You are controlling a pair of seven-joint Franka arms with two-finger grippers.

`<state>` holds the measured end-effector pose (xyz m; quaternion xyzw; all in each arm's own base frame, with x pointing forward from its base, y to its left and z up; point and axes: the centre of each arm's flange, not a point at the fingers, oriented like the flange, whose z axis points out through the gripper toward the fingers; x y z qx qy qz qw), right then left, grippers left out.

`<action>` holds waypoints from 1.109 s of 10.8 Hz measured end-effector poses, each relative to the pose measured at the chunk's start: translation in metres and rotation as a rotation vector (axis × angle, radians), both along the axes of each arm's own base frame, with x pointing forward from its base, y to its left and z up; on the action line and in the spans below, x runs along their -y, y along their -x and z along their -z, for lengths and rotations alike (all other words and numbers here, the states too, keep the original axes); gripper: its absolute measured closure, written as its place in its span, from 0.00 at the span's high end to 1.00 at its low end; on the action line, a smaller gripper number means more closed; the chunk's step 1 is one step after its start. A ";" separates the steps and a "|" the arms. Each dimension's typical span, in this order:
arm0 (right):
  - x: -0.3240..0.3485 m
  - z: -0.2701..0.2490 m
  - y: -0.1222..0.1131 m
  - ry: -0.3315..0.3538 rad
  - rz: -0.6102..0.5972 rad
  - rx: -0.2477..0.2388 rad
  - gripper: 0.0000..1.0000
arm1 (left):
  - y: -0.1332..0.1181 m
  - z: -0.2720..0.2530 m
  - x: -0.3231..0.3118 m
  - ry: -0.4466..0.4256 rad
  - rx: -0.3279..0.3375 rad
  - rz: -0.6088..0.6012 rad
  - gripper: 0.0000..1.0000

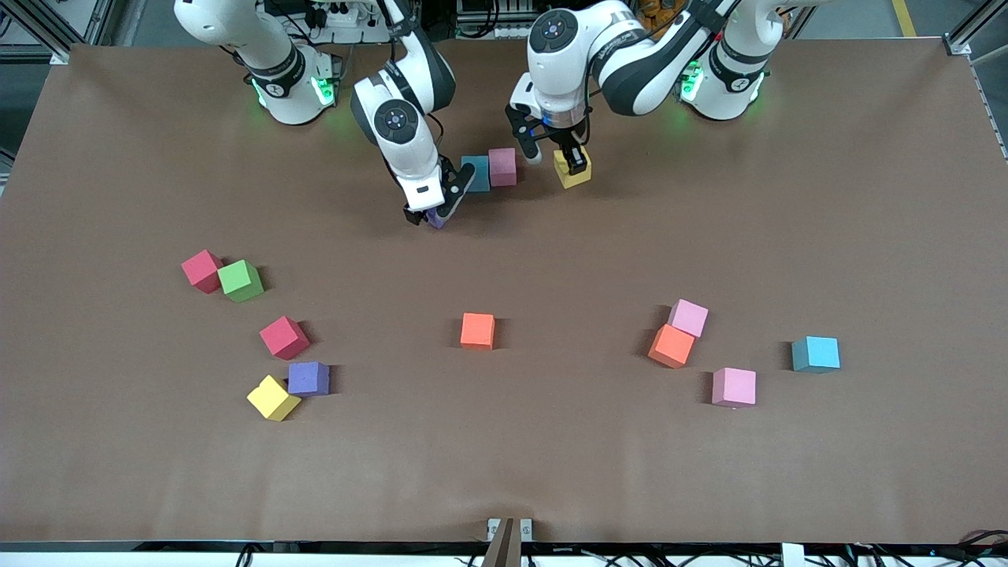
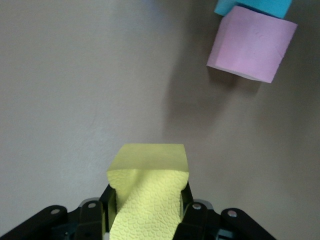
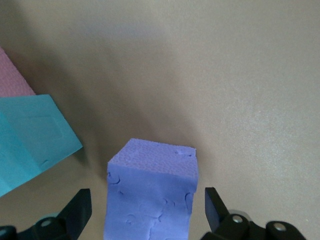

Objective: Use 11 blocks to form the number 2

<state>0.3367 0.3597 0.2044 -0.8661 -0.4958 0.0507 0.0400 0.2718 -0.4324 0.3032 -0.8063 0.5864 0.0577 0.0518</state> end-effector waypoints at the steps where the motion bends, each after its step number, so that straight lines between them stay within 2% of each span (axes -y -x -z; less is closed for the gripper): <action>1: 0.001 0.001 0.000 0.000 0.004 0.001 1.00 | 0.004 0.005 0.004 0.000 0.001 0.033 0.52; 2: 0.001 0.001 0.000 -0.002 0.008 0.001 0.99 | 0.007 0.010 0.007 0.002 0.009 0.069 0.52; 5: 0.001 0.000 -0.001 -0.006 0.011 0.004 0.59 | 0.026 0.025 0.020 0.021 -0.001 0.157 0.52; 8: 0.002 -0.001 -0.003 -0.009 0.019 0.005 0.54 | 0.043 0.032 0.028 0.044 -0.007 0.192 0.52; 12: 0.017 -0.014 -0.030 -0.028 0.078 0.034 0.53 | 0.070 0.061 0.018 0.120 0.040 0.205 0.52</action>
